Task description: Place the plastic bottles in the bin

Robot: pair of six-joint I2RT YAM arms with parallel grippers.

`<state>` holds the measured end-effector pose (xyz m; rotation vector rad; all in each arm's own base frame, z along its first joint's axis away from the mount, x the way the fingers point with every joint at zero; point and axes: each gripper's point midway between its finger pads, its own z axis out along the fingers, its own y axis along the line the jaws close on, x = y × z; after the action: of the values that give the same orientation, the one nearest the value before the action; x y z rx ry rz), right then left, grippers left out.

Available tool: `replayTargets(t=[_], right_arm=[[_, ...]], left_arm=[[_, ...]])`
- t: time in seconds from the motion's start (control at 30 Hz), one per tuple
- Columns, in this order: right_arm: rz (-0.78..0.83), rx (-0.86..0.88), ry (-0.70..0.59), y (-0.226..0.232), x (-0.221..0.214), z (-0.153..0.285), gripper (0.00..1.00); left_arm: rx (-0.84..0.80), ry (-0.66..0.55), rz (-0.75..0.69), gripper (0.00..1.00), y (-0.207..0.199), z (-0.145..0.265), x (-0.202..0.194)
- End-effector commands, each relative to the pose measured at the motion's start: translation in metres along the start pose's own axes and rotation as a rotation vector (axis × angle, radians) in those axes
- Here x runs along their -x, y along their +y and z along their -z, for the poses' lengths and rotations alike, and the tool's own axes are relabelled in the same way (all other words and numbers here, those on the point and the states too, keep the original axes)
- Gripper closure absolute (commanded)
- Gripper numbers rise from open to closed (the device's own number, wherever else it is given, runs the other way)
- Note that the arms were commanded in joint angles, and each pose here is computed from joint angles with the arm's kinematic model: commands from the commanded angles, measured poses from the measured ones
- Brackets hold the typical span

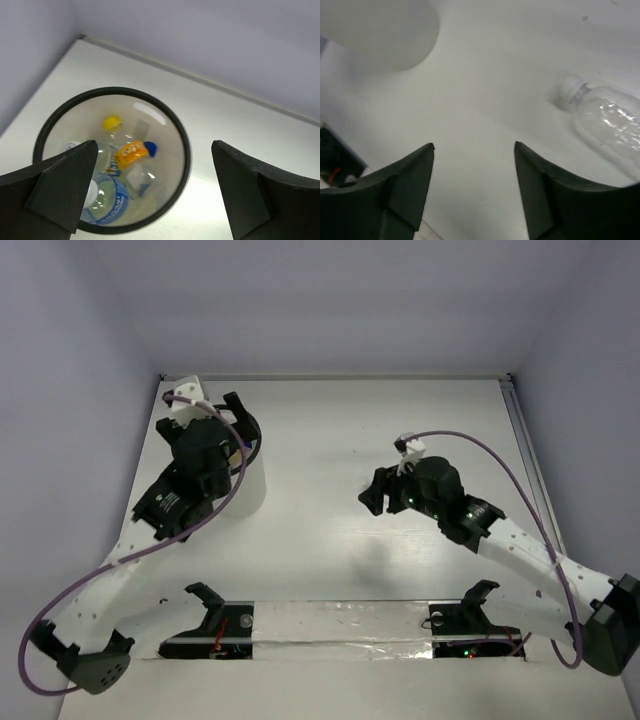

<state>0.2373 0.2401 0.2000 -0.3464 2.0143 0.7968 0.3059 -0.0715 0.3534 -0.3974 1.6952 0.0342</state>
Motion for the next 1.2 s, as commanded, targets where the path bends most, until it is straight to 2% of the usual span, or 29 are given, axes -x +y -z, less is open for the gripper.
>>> replayTargets(t=[0.0, 0.07, 0.1, 0.17, 0.37, 0.6, 0.83, 1.03, 1.17], right_arm=[[0.032, -0.158, 0.008, -0.022, 0.019, -0.008, 0.25], [0.069, -0.208, 0.091, -0.034, 0.007, -0.024, 0.15], [0.079, -0.242, 0.139, -0.043, 0.0, -0.026, 0.05], [0.125, -0.306, 0.194, -0.057, 0.003, -0.04, 0.01], [0.273, -0.438, 0.434, -0.094, -0.007, -0.052, 0.0], [0.425, -0.568, 0.687, -0.143, -0.016, -0.048, 0.0], [0.485, -0.544, 0.772, -0.156, -0.015, -0.048, 0.0], [0.452, -0.511, 0.917, -0.173, -0.054, -0.062, 0.01], [0.43, -0.524, 0.92, -0.183, -0.061, -0.074, 0.07]], left_arm=[[-0.234, 0.012, 0.099, 0.03, -0.019, 0.031, 0.014], [-0.34, 0.033, 0.12, 0.08, -0.027, 0.045, 0.009], [-0.377, 0.031, 0.131, 0.1, -0.028, 0.051, 0.009], [-0.435, 0.022, 0.156, 0.15, -0.02, 0.066, 0.006], [-0.633, 0.03, 0.217, 0.16, -0.016, 0.106, -0.012], [-0.685, 0.004, 0.207, 0.16, -0.005, 0.119, -0.021], [-0.727, -0.007, 0.209, 0.15, -0.005, 0.126, -0.022], [-0.707, -0.035, 0.22, 0.15, 0.003, 0.127, -0.019], [-0.687, -0.045, 0.211, 0.15, 0.008, 0.126, -0.019]])
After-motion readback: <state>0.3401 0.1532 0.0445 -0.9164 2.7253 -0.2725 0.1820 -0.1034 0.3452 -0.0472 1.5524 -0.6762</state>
